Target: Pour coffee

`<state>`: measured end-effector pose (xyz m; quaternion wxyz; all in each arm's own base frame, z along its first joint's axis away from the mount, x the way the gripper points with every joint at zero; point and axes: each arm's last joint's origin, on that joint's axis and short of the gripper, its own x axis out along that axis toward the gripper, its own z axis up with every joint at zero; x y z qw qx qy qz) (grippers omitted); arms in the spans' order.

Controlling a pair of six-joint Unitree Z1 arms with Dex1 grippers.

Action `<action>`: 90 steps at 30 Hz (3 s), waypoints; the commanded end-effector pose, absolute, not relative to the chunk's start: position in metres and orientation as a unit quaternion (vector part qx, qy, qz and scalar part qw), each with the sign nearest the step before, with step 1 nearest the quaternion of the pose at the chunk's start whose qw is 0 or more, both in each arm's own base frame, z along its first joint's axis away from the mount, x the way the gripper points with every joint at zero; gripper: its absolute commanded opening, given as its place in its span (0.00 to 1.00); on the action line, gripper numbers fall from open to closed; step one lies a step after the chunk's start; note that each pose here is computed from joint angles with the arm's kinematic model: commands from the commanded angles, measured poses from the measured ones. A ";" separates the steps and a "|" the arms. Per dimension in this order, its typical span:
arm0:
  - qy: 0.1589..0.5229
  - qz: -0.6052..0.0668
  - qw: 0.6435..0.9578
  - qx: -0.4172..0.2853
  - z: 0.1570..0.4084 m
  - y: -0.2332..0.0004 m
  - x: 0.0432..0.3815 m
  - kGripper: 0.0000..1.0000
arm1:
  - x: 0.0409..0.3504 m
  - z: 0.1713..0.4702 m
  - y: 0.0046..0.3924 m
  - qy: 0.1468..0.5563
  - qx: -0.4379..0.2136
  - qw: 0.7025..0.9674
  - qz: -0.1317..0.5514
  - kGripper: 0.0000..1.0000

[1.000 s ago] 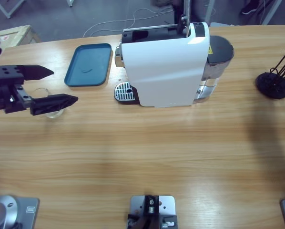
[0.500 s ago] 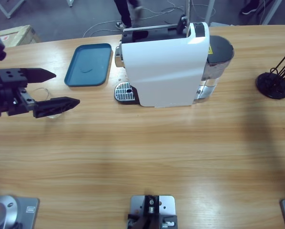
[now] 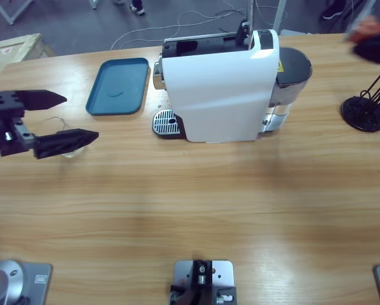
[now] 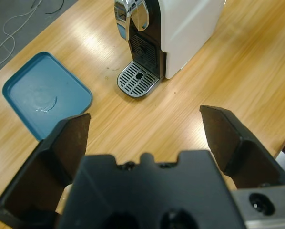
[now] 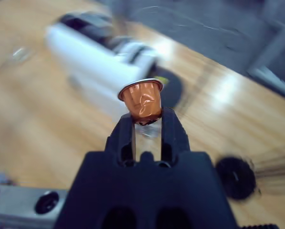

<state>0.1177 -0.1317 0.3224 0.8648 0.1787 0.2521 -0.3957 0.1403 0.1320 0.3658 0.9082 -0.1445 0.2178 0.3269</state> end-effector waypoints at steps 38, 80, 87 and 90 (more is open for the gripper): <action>0.260 -0.387 0.865 0.185 0.305 -0.111 0.099 0.99 | 0.314 0.317 0.311 0.264 -0.349 0.773 0.459 0.00; 0.239 -0.392 0.871 0.172 0.314 -0.105 0.094 0.99 | 0.247 0.373 0.225 0.225 0.071 0.958 0.161 0.00; 0.248 -0.390 0.870 0.173 0.310 -0.105 0.094 0.99 | 0.263 0.362 0.245 0.222 0.112 0.942 0.226 0.00; 0.246 -0.390 0.870 0.173 0.312 -0.105 0.094 0.99 | 0.261 0.361 0.253 0.215 0.128 0.930 0.268 0.00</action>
